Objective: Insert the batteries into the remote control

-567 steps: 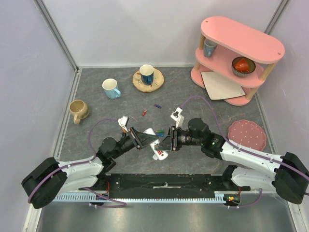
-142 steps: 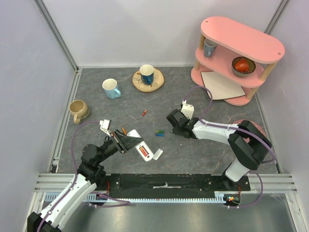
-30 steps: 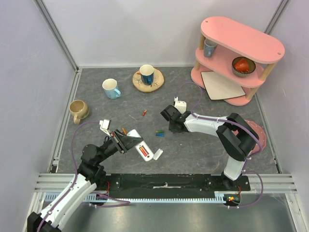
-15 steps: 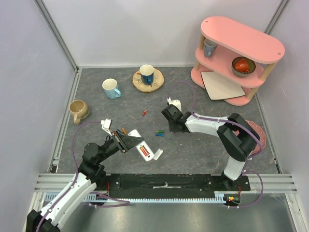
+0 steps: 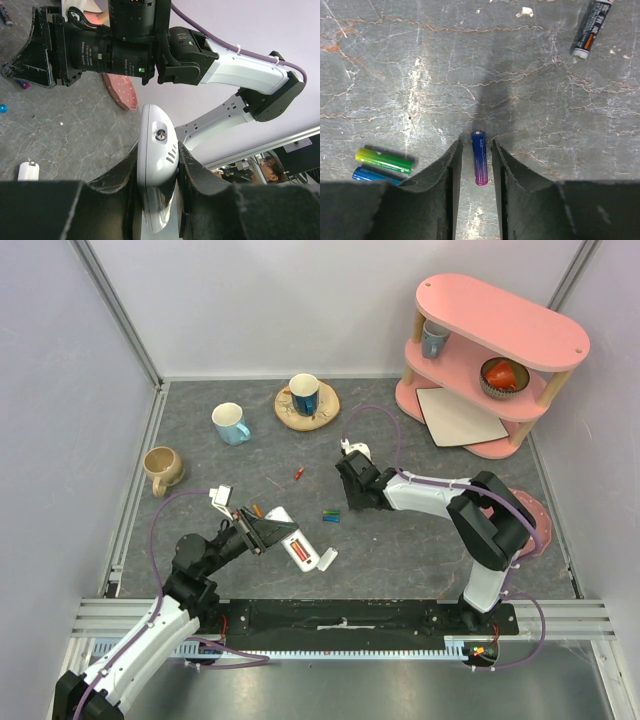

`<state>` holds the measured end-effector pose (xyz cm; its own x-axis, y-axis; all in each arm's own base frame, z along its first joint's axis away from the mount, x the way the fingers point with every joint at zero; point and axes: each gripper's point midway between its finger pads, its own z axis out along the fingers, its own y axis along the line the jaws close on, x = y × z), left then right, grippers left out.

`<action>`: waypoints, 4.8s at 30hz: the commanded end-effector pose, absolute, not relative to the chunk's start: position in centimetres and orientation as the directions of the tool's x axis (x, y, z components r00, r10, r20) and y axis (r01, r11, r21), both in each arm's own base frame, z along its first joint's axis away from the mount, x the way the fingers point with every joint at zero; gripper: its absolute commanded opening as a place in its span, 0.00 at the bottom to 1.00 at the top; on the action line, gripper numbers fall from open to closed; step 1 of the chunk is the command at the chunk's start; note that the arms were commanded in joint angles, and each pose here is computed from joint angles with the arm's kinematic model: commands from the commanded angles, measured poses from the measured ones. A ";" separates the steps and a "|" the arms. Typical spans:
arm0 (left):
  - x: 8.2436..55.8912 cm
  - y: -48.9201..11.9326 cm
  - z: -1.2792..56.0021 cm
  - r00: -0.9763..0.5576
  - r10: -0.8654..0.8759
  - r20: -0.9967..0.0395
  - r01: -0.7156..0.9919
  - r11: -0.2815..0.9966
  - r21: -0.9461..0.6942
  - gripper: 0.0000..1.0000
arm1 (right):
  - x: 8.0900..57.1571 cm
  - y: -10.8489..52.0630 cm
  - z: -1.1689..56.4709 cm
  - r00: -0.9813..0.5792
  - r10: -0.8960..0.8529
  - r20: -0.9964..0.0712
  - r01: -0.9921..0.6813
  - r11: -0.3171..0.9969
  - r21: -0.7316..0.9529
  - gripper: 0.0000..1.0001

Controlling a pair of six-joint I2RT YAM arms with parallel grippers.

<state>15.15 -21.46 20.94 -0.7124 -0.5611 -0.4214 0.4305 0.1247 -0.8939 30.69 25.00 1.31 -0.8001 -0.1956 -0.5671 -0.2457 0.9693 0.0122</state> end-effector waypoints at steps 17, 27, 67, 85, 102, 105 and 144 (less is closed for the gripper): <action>14.8 -21.1 14.4 -0.737 -0.535 -0.412 0.372 0.188 -0.909 0.02 | 25.7 21.5 -3.9 -0.903 -0.340 -0.262 -0.335 0.940 -0.067 0.34; 14.8 -21.2 14.3 -0.739 -0.534 -0.410 0.368 0.190 -0.910 0.02 | 25.7 21.3 -4.0 -0.908 -0.325 -0.264 -0.325 0.945 -0.046 0.00; 17.8 -24.1 18.0 -0.761 -0.516 -0.393 0.401 0.102 -0.910 0.02 | 16.6 32.7 26.2 -0.260 0.031 -0.965 -0.664 0.720 0.202 0.00; 18.1 -24.3 17.7 -0.793 -0.521 -0.316 0.311 0.100 -0.945 0.02 | 16.7 34.6 24.0 -0.193 -0.034 -0.981 -0.618 0.780 0.095 0.00; 18.7 -24.4 18.5 -0.791 -0.540 -0.288 0.294 0.077 -0.953 0.02 | 15.5 35.7 21.2 -0.228 -0.087 -0.970 -0.635 0.768 0.081 0.00; 18.6 -24.3 18.9 -0.787 -0.540 -0.297 0.307 0.074 -0.949 0.02 | 15.4 35.9 20.8 -0.237 -0.090 -0.967 -0.636 0.767 0.085 0.00; 19.0 -24.4 20.5 -0.761 -0.556 -0.336 0.357 0.073 -0.931 0.02 | 13.7 35.3 16.4 -0.365 -0.209 -0.907 -0.648 0.757 0.086 0.06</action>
<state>18.15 -24.25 16.21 -0.8126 -0.5139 -0.2750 0.2374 0.1391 -0.9614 14.28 35.57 17.02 -0.3290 -0.1787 -0.9273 -0.6486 0.7564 0.0843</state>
